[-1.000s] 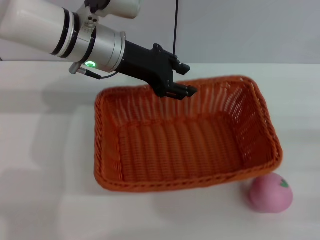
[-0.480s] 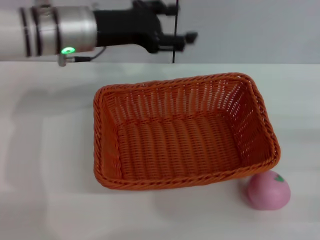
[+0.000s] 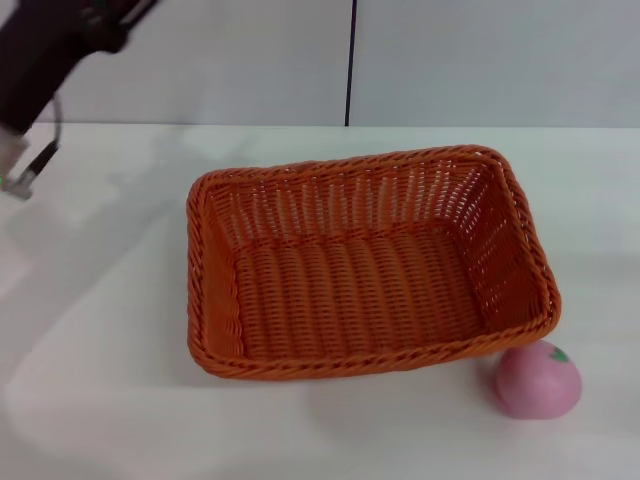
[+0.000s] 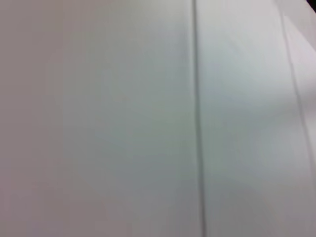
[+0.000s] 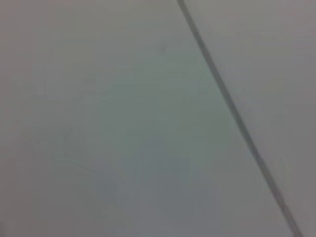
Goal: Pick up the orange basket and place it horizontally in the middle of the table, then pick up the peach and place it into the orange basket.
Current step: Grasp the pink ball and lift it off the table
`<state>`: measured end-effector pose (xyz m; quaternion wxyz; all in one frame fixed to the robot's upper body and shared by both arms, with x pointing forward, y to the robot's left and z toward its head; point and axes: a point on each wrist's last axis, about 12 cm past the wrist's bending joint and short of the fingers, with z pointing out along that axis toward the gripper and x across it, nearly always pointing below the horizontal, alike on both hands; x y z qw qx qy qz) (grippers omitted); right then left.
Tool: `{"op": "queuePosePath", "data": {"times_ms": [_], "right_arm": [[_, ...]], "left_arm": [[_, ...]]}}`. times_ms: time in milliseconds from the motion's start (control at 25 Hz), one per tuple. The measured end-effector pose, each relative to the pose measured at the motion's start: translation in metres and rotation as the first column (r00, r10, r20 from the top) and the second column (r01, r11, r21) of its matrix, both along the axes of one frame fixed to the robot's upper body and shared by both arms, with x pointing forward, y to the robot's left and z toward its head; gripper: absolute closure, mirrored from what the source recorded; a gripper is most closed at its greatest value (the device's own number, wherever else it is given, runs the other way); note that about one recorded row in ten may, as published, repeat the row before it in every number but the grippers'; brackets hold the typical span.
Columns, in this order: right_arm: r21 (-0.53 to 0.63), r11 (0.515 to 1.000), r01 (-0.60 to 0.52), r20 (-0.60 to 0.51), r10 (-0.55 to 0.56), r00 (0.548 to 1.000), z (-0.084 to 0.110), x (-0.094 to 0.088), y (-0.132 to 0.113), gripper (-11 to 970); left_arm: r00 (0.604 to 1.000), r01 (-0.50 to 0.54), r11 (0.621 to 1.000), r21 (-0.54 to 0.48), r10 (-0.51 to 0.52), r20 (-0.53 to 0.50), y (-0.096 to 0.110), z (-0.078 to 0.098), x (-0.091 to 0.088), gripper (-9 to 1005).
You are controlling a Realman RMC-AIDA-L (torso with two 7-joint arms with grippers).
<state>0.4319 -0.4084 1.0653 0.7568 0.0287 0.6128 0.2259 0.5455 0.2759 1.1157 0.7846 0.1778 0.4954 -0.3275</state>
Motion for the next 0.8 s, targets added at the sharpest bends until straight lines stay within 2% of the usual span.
{"op": "queuePosePath", "data": {"times_ms": [40,80,120,160,200,240,280,360,400,440,480,520,560,600,720,760,800], "right_arm": [[0.0,1.0,0.0,0.0,0.0,1.0,0.0,0.0,0.0,357],[0.002,0.997,-0.078,-0.018,0.078,0.997,0.009,0.002,-0.004,357],[0.006,0.993,-0.115,-0.031,0.115,0.993,0.013,0.003,-0.006,357],[0.005,0.988,-0.156,-0.049,0.156,0.987,0.018,0.004,-0.009,357],[0.005,0.98,-0.199,-0.071,0.199,0.977,0.024,0.005,-0.012,358],[0.0,0.957,-0.289,-0.133,0.287,0.949,0.037,0.009,-0.017,358],[0.002,0.943,-0.333,-0.174,0.328,0.928,0.043,0.01,-0.019,359],[-0.003,0.904,-0.428,-0.299,0.408,0.863,0.055,0.015,-0.021,360],[-0.004,0.864,-0.504,-0.429,0.454,0.781,0.064,0.019,-0.021,362],[0.0,0.842,-0.539,-0.486,0.471,0.736,0.067,0.021,-0.02,363],[0.0,0.842,-0.539,-0.486,0.471,0.736,0.067,0.021,-0.02,365],[0.011,0.807,-0.591,-0.568,0.491,0.66,0.071,0.02,-0.019,366],[0.011,0.807,-0.591,-0.568,0.491,0.66,0.071,0.02,-0.019,367],[0.023,0.777,-0.629,-0.615,0.507,0.604,0.074,0.018,-0.018,369],[0.043,0.728,-0.684,-0.662,0.534,0.527,0.077,0.014,-0.015,373],[0.043,0.728,-0.684,-0.662,0.534,0.527,0.077,0.014,-0.015,374],[0.052,0.712,-0.7,-0.68,0.538,0.497,0.078,0.014,-0.014,376]], "left_arm": [[1.0,0.0,1.0,0.0,0.0,0.0,0.0,0.0,0.0,169],[1.0,-0.029,0.999,-0.021,0.029,0.012,0.004,-0.005,-0.007,169],[1.0,-0.029,0.999,-0.021,0.029,0.012,0.004,-0.005,-0.007,169],[0.997,-0.077,0.996,-0.052,0.078,0.015,0.01,-0.014,-0.018,169],[0.997,-0.077,0.996,-0.052,0.078,0.015,0.01,-0.014,-0.018,169],[0.995,-0.1,0.993,-0.065,0.1,0.002,0.013,-0.019,-0.024,169],[0.992,-0.128,0.989,-0.075,0.125,-0.031,0.018,-0.027,-0.032,169],[0.991,-0.133,0.988,-0.076,0.13,-0.04,0.019,-0.029,-0.034,169],[0.991,-0.133,0.988,-0.076,0.13,-0.04,0.019,-0.029,-0.034,170],[0.991,-0.133,0.988,-0.076,0.13,-0.04,0.019,-0.029,-0.034,170],[0.989,-0.141,0.987,-0.075,0.137,-0.059,0.019,-0.033,-0.036,170],[0.989,-0.141,0.987,-0.075,0.137,-0.059,0.019,-0.033,-0.036,170],[0.989,-0.141,0.987,-0.075,0.137,-0.059,0.019,-0.033,-0.036,170],[0.989,-0.141,0.987,-0.074,0.137,-0.06,0.019,-0.033,-0.035,170],[0.989,-0.138,0.988,-0.075,0.134,-0.058,0.019,-0.032,-0.034,170],[0.989,-0.138,0.988,-0.075,0.134,-0.058,0.019,-0.032,-0.034,170],[0.989,-0.138,0.988,-0.075,0.134,-0.058,0.019,-0.032,-0.034,169]]}}
